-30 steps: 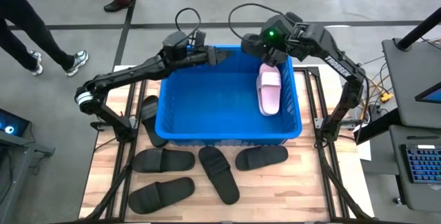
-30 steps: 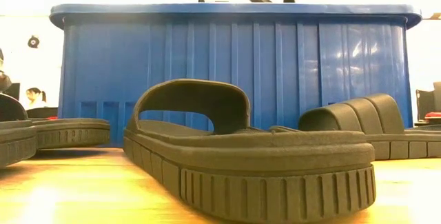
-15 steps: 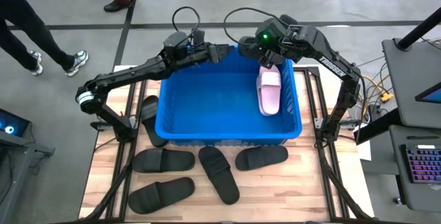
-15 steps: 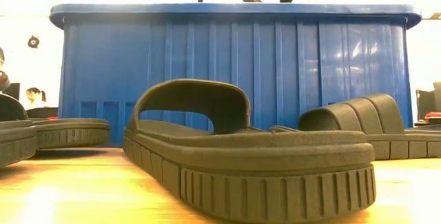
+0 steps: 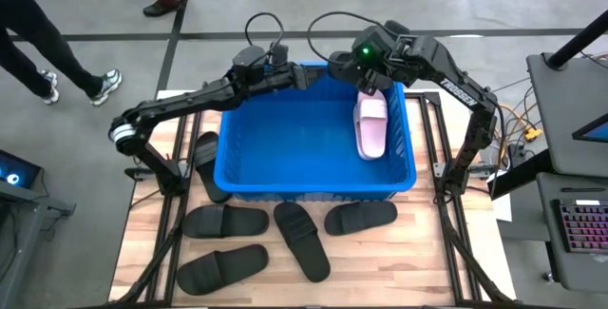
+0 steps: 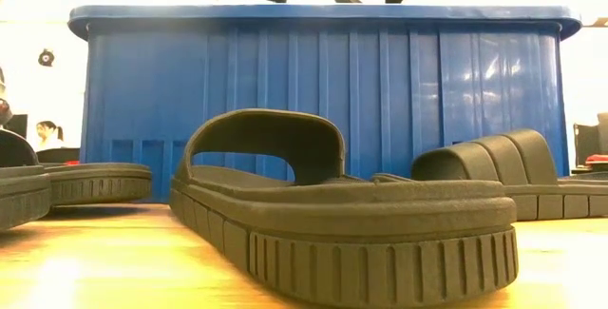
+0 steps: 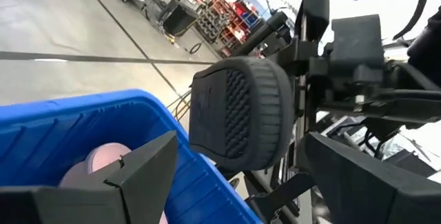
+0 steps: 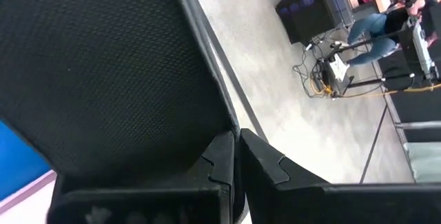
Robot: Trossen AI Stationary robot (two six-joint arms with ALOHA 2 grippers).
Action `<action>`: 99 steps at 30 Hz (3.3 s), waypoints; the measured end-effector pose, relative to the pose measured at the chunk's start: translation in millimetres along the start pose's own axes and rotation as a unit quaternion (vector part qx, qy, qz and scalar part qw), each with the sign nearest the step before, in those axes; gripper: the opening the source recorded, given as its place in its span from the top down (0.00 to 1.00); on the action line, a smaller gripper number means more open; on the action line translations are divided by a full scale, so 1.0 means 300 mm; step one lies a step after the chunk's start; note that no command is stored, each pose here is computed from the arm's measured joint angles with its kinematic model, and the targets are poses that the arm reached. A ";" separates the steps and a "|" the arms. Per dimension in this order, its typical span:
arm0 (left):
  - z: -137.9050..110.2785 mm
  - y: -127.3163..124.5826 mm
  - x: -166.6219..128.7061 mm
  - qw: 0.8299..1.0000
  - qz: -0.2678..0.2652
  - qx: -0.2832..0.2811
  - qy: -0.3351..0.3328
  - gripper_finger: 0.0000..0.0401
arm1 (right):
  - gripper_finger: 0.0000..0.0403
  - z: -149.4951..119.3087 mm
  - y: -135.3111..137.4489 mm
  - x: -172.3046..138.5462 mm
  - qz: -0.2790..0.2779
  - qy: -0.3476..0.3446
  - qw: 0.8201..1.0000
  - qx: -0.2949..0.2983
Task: Pick and place slides into bin
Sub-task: Put the black slide into the blue bin
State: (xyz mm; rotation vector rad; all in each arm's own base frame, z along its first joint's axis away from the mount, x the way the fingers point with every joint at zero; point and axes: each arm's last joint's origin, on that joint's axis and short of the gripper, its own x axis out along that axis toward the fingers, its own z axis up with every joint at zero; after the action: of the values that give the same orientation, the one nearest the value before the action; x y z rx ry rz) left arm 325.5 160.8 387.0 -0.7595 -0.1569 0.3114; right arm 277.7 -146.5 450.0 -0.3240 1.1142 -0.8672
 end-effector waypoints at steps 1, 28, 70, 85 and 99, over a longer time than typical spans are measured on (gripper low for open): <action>-0.003 0.003 0.003 1.000 0.001 0.000 0.002 0.25 | 0.98 0.000 0.001 0.000 0.000 0.000 1.000 -0.006; -0.040 -0.015 0.039 1.000 -0.030 0.000 0.002 0.25 | 0.98 0.031 0.045 0.029 0.005 -0.008 0.998 -0.064; -0.018 0.054 0.053 0.999 -0.032 0.012 0.024 0.90 | 0.76 0.077 0.019 -0.138 -0.015 -0.103 0.993 0.048; 0.037 0.029 0.011 0.993 0.012 0.109 -0.049 0.90 | 0.61 -0.027 -0.093 -0.293 -0.088 -0.145 0.953 0.252; 0.014 -0.156 -0.063 0.906 0.190 0.320 -0.200 0.90 | 0.64 -0.044 -0.144 -0.412 0.042 -0.274 0.927 0.254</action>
State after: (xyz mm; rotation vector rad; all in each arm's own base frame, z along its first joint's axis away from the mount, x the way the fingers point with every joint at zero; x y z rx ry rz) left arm 316.9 125.3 422.0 -0.0527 -0.2764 0.8450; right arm 226.3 -79.6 551.1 -0.0716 0.3589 -0.8839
